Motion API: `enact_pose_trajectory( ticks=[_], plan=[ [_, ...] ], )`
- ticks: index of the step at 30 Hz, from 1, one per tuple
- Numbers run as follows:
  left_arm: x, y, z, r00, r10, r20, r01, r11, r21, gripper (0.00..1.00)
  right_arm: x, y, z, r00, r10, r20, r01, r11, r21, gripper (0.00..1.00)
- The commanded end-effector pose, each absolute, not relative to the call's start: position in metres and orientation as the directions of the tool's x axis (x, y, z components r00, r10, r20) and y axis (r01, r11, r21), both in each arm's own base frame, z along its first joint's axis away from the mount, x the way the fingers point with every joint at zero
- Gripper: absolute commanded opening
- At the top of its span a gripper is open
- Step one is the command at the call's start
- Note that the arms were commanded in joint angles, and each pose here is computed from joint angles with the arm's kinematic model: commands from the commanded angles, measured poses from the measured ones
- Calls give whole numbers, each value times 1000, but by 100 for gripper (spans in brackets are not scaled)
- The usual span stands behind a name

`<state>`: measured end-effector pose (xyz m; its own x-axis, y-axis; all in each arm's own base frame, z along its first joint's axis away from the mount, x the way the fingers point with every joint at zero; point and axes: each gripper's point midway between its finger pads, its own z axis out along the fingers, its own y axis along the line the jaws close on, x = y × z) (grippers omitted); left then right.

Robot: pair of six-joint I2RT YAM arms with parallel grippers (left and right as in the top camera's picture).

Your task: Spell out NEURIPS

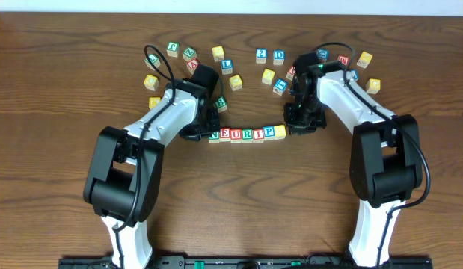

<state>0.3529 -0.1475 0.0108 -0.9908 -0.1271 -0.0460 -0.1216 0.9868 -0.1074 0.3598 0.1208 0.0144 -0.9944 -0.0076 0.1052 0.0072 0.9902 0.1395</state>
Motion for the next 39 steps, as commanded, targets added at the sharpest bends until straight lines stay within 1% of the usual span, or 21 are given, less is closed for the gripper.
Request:
enact_pose_trajectory(
  ticks=[1,5,13,19,33,39],
  plan=[
    [350,-147,5,-993,-111,-37,-107,990,-92,8,359,124,12,-995,-2,102,13,989,147,17],
    [348,-148,5,-994,-110,-26,-107,990,-97,8,360,130,11,-995,-6,98,11,985,173,17],
    [346,-151,6,-994,-109,-15,-106,988,-114,8,355,146,11,-995,-49,91,-32,984,176,17],
    [346,-151,6,-994,-104,-15,-102,988,-113,8,352,154,11,-995,5,104,23,986,167,17],
    [346,-150,6,-999,35,-32,38,994,-107,8,343,165,11,-992,-2,123,18,987,159,17],
    [346,-150,6,-999,44,-32,47,993,-106,8,342,166,11,-992,-8,122,11,988,155,17]
  ],
)
